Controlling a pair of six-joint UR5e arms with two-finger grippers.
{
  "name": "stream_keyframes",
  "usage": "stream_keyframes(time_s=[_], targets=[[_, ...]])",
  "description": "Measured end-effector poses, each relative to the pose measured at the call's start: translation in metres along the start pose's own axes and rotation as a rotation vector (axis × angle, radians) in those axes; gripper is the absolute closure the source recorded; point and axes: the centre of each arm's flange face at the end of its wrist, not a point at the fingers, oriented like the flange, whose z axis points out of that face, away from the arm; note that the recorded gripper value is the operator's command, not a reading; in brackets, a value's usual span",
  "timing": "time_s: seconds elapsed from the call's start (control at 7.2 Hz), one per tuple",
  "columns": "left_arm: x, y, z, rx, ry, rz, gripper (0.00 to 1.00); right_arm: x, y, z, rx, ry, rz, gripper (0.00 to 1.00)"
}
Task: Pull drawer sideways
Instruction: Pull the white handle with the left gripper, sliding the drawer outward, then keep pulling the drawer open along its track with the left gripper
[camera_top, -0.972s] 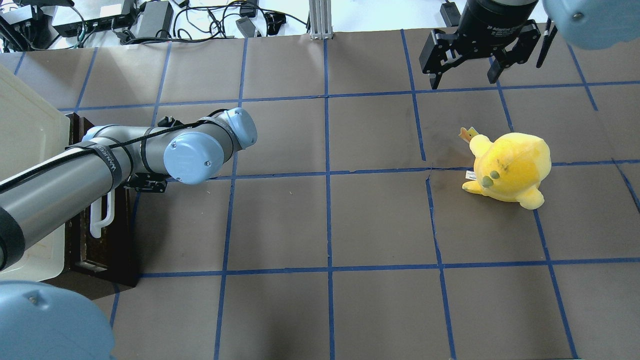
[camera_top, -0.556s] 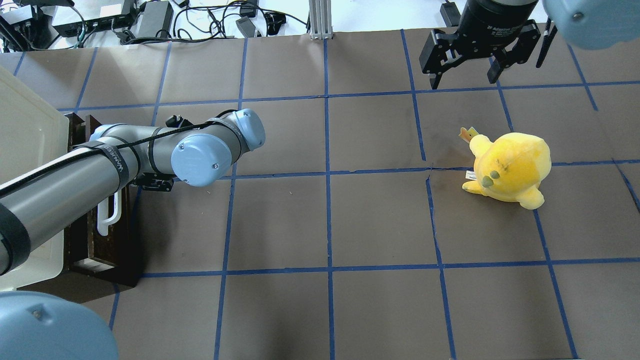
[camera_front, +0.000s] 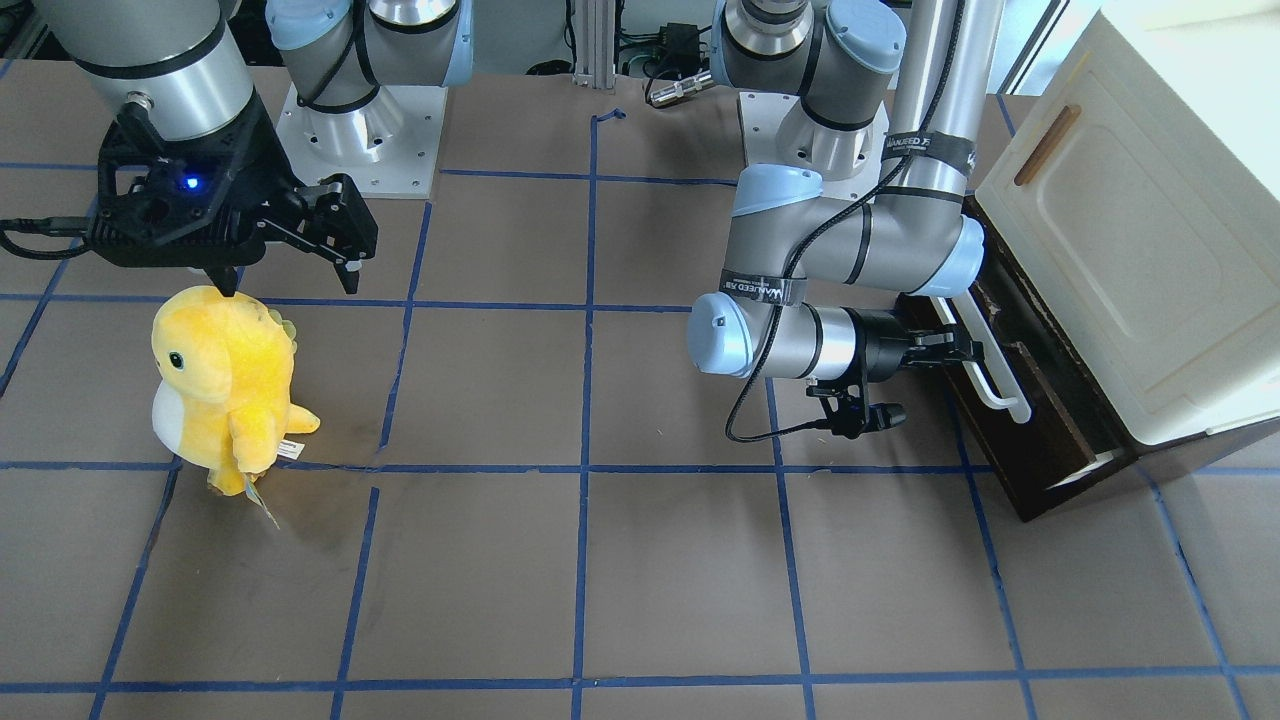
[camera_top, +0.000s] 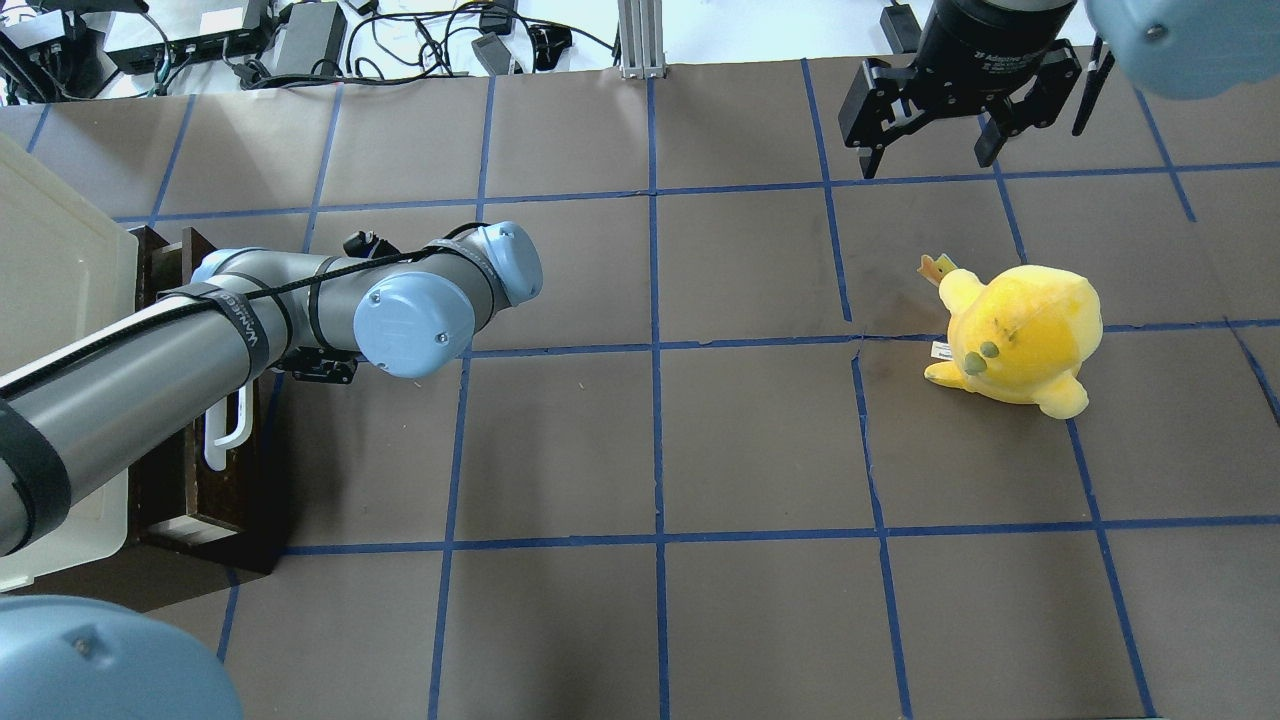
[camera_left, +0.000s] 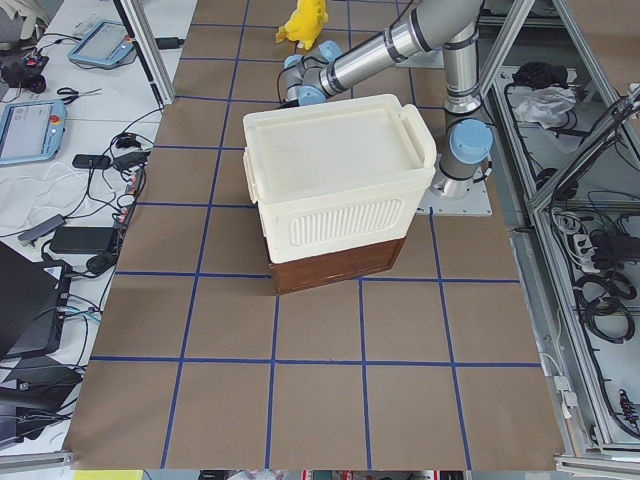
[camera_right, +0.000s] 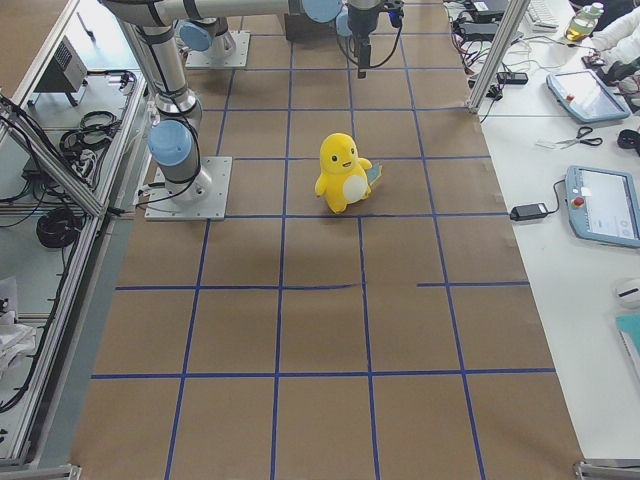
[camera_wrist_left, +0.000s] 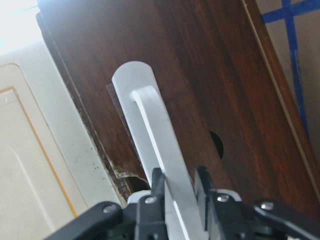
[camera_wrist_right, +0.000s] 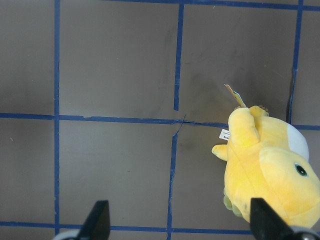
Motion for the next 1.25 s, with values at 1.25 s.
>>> stream_keyframes(time_s=[1.25], targets=[[0.007,0.004,-0.021,0.038,0.0,0.0,0.67,0.0,0.0,0.0,0.0,0.0,0.0,0.0]])
